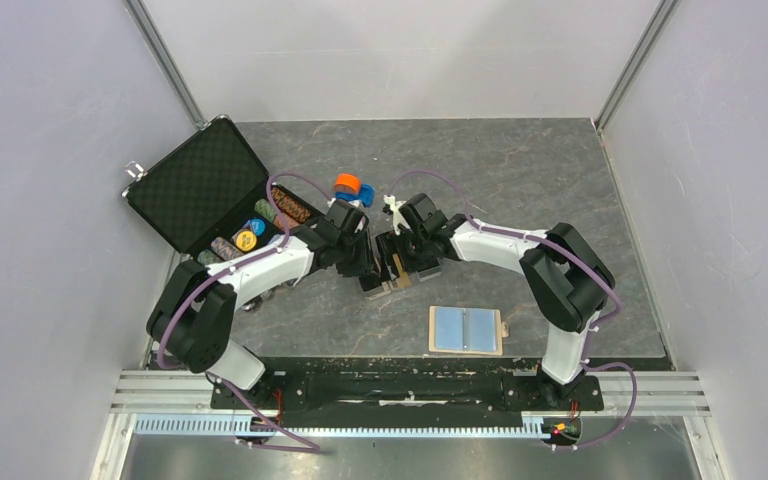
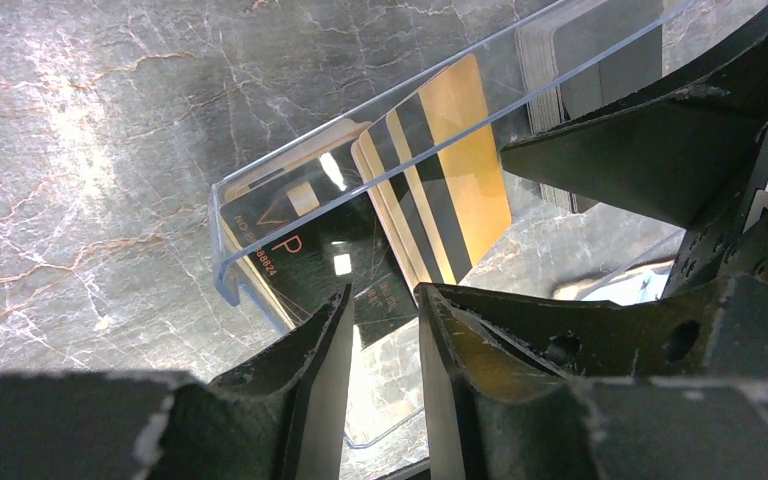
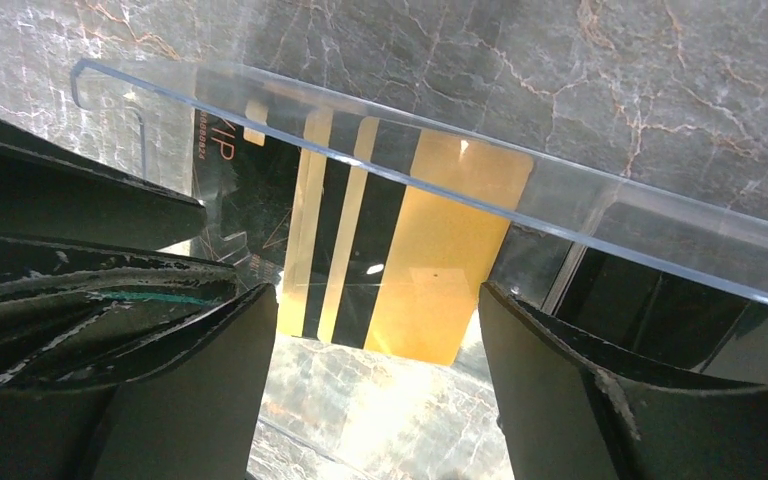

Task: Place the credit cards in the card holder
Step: Pick up the credit card from the storage box.

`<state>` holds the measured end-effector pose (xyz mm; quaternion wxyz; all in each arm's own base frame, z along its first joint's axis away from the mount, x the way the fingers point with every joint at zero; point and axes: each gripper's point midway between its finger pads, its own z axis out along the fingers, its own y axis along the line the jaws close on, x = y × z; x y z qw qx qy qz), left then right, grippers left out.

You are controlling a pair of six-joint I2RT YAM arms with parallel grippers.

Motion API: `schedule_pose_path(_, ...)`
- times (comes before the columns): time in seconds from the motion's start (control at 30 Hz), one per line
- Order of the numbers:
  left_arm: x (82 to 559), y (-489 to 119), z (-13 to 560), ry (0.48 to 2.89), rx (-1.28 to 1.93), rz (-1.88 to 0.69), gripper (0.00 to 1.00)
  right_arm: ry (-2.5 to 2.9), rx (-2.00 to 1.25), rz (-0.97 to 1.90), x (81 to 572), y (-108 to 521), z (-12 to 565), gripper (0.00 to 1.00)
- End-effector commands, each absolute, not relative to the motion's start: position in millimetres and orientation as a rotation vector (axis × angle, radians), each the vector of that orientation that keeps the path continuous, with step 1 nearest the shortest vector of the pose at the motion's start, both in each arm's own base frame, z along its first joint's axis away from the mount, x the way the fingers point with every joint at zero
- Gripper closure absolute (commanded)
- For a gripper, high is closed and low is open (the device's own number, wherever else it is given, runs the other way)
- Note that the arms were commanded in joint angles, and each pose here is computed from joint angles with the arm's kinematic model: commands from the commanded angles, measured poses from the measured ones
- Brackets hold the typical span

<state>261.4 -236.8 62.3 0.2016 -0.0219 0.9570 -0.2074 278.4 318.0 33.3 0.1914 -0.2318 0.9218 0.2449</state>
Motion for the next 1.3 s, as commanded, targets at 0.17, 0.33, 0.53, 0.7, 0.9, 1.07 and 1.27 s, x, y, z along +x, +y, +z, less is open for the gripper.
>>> schedule_pose_path(0.17,273,-246,80,2.607,-0.088,-0.631,0.63,2.661,-0.618,0.789,260,318,1,0.29)
schedule_pose_path(0.33,273,-245,79,2.608,-0.088,-0.622,0.63,2.665,-0.611,0.815,259,321,-2,0.35)
schedule_pose_path(0.53,274,-244,79,2.603,-0.091,-0.616,0.63,2.672,-0.608,0.836,256,324,-5,0.47)
schedule_pose_path(0.7,270,-242,77,2.611,-0.082,-0.605,0.63,2.657,-0.600,0.863,253,325,0,0.59)
schedule_pose_path(0.9,268,-236,80,2.609,-0.067,-0.579,0.63,2.630,-0.594,0.911,252,330,13,0.71)
schedule_pose_path(1.07,267,-233,88,2.589,-0.055,-0.574,0.63,2.633,-0.582,0.959,248,330,17,0.72)
schedule_pose_path(1.27,265,-228,92,2.579,-0.043,-0.558,0.61,2.645,-0.542,1.021,245,325,13,0.69)
